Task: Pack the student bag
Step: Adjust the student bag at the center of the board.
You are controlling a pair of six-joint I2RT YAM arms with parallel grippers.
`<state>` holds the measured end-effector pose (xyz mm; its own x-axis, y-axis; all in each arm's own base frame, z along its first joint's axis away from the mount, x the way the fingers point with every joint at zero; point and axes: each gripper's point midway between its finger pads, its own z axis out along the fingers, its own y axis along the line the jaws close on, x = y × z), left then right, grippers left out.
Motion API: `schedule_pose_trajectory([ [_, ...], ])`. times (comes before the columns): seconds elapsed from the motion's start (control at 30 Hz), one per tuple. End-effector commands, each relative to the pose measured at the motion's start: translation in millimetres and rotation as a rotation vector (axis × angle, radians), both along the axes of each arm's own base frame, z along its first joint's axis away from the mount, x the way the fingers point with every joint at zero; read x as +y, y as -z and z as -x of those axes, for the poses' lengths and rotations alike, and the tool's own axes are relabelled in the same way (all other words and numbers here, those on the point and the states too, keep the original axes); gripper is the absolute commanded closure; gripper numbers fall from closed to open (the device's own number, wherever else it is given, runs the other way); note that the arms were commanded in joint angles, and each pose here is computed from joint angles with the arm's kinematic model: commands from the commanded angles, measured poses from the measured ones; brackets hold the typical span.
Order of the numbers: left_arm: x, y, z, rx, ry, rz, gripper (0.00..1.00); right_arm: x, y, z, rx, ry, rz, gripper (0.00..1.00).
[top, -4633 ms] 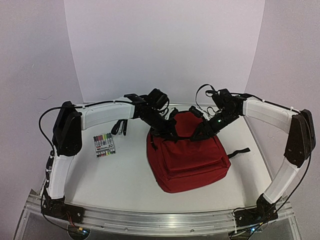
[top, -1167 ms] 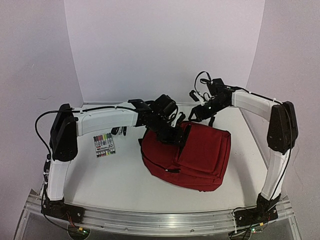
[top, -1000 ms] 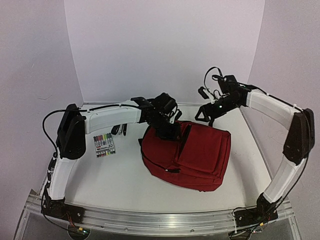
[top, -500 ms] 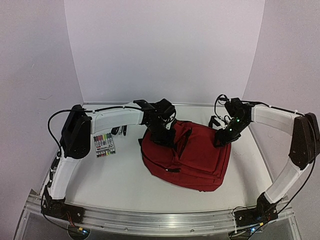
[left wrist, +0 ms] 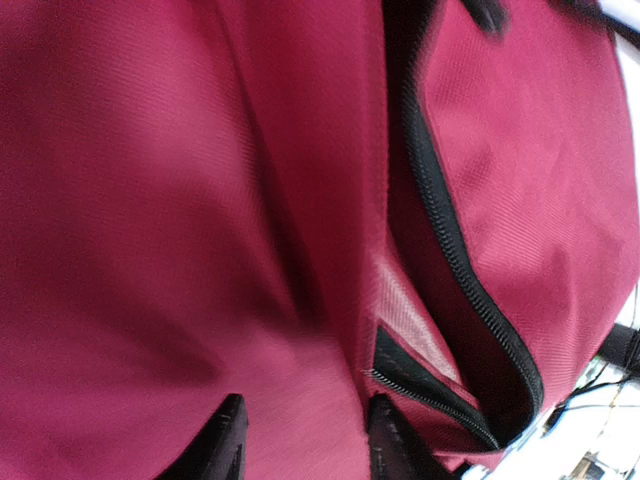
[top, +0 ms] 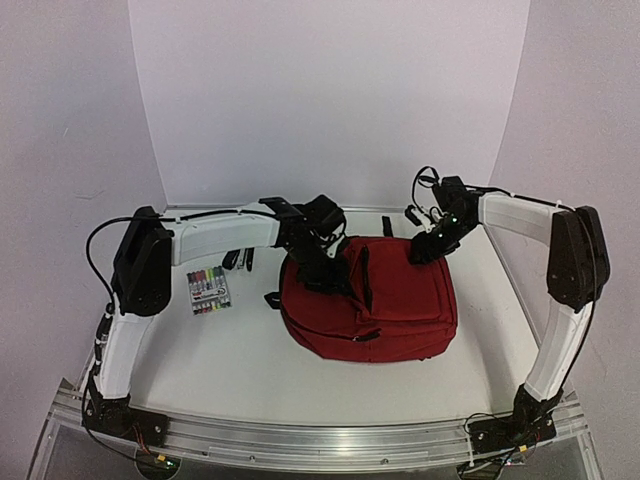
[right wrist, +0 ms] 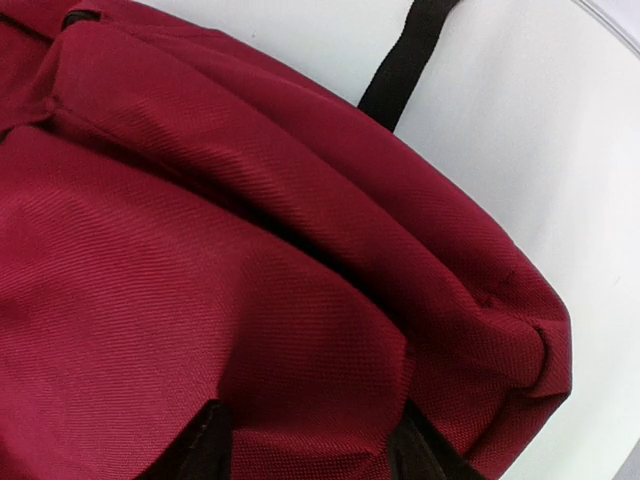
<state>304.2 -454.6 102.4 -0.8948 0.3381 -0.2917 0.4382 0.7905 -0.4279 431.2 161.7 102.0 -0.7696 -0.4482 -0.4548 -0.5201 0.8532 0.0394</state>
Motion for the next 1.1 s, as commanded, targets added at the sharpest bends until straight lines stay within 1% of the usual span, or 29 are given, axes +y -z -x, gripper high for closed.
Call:
schedule_pose_trajectory([
  [0.0, 59, -88, -55, -0.170, -0.174, 0.090, 0.41, 3, -36, -4, -0.072, -0.012, -0.036, 0.41],
  [0.07, 90, -104, -76, -0.235, -0.249, 0.071, 0.30, 2, -55, -2, -0.106, -0.007, -0.047, 0.37],
  [0.13, 121, -115, -94, -0.291, -0.322, 0.042, 0.17, 2, -74, 2, -0.133, -0.005, -0.062, 0.33],
  [0.23, 167, -105, -120, -0.310, -0.411, -0.040, 0.03, 5, -99, 14, -0.155, -0.016, -0.115, 0.28],
  [0.27, 180, -98, -128, -0.304, -0.435, -0.069, 0.01, 7, -106, 19, -0.156, -0.022, -0.136, 0.26],
  [0.4, 215, -69, -153, -0.281, -0.505, -0.147, 0.00, 14, -123, 37, -0.144, -0.037, -0.214, 0.21],
  [0.57, 255, -32, -177, -0.212, -0.570, -0.275, 0.00, 13, -124, 50, -0.132, -0.040, -0.225, 0.19],
  [0.73, 261, -8, -197, -0.216, -0.516, -0.353, 0.00, 10, -118, 59, -0.110, -0.045, -0.212, 0.18],
  [1.07, 253, 40, -225, -0.159, -0.477, -0.330, 0.00, 2, -109, 65, -0.092, -0.045, -0.165, 0.18],
])
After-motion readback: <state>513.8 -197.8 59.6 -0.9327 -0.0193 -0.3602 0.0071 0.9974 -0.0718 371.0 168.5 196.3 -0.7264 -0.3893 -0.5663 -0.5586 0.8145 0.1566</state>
